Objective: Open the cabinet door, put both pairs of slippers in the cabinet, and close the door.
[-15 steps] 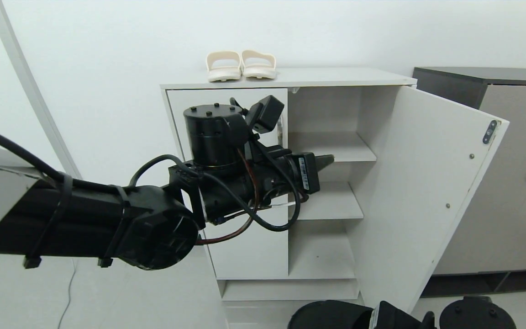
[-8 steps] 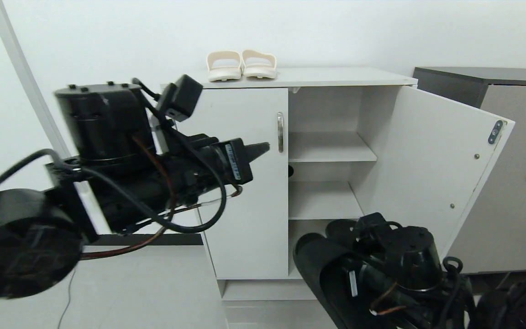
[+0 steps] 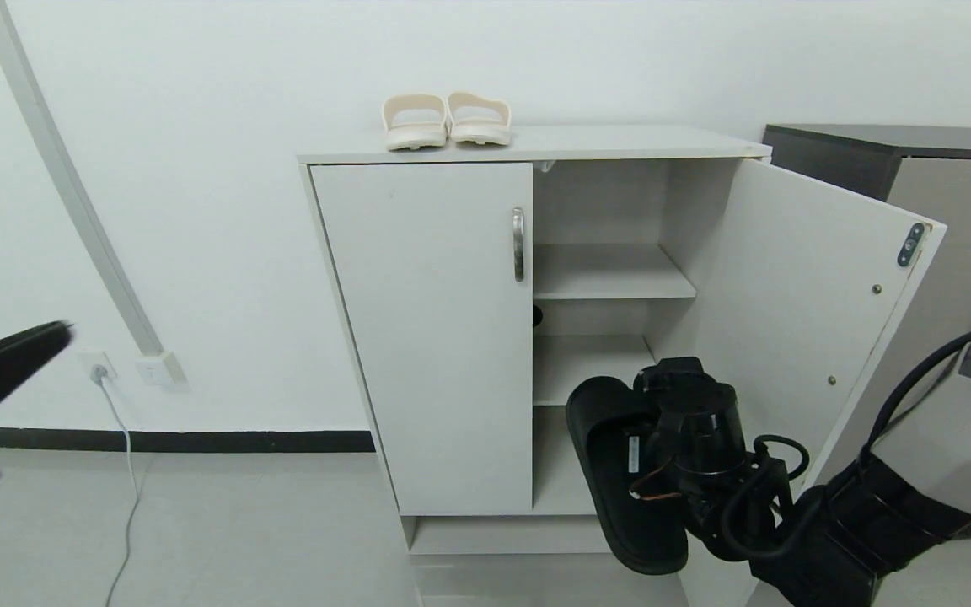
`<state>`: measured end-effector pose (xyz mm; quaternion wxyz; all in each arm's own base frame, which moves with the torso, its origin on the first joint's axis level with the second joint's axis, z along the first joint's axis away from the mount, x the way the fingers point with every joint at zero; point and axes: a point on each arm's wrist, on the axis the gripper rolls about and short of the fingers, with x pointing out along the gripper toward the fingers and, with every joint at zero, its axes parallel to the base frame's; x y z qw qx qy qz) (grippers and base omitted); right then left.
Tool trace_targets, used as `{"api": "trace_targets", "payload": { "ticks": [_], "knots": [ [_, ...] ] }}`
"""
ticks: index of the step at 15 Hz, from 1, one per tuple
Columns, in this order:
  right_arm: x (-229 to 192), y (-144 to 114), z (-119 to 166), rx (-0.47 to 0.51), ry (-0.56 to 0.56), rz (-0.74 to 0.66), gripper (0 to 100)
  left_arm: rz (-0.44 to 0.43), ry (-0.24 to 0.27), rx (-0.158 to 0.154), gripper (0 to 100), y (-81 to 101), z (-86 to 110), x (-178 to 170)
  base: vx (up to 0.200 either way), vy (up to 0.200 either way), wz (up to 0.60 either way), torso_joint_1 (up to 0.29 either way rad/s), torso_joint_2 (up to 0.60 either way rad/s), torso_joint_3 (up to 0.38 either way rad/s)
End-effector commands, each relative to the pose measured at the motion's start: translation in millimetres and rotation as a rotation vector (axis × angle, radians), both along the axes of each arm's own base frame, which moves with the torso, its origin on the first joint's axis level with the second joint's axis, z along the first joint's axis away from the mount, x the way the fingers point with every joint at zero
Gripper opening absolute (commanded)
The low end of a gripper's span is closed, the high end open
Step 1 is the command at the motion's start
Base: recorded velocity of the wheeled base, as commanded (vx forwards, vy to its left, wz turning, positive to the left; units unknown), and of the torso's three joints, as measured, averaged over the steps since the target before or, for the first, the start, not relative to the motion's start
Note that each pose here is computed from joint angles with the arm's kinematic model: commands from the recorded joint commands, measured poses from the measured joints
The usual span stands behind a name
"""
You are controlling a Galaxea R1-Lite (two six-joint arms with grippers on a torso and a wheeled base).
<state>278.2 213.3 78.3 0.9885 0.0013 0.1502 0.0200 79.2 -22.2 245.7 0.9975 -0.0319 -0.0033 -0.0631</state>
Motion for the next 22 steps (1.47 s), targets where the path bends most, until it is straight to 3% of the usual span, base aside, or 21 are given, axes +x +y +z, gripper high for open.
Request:
{"api": "trace_targets", "payload": {
  "ticks": [1, 5, 8, 12, 15, 22],
  "knots": [
    [-1.4, 2.3, -1.7, -0.006, -0.003, -0.003, 0, 0.332, -0.070, 0.036, 0, 27.5, -74.9, -72.9, 0.000, 0.000, 0.00, 0.000, 0.00, 0.000],
    [-4.9, 2.4, -4.2, -0.017, 0.002, -0.010, 0, 0.380, -0.071, 0.036, 0, 27.6, -130.3, -92.1, 0.000, 0.000, 0.00, 0.000, 0.00, 0.000],
    [-7.2, 4.0, -6.1, -0.020, 0.005, -0.002, 0, 0.378, -0.054, 0.040, 0, 27.4, -158.8, -103.9, 0.000, 0.000, 0.00, 0.000, 0.00, 0.000],
    [-8.8, 5.4, -7.1, -0.022, 0.008, 0.004, 0, 0.330, -0.034, 0.051, 0, 26.6, -165.1, -102.7, 0.000, 0.000, 0.00, 0.000, 0.00, 0.000],
    [-9.6, 6.8, -6.8, -0.020, 0.006, 0.008, 0, 0.069, 0.011, 0.064, 0, 20.8, -170.3, -102.3, 0.000, 0.000, 0.00, 0.000, 0.00, 0.000],
    [-2.8, 20.3, -2.3, -0.003, -0.030, 0.027, 0, 0.050, 0.003, 0.075, 0, 20.4, -170.0, -102.2, 0.000, 0.000, 0.00, 0.000, 0.00, 0.000]
  ]
}}
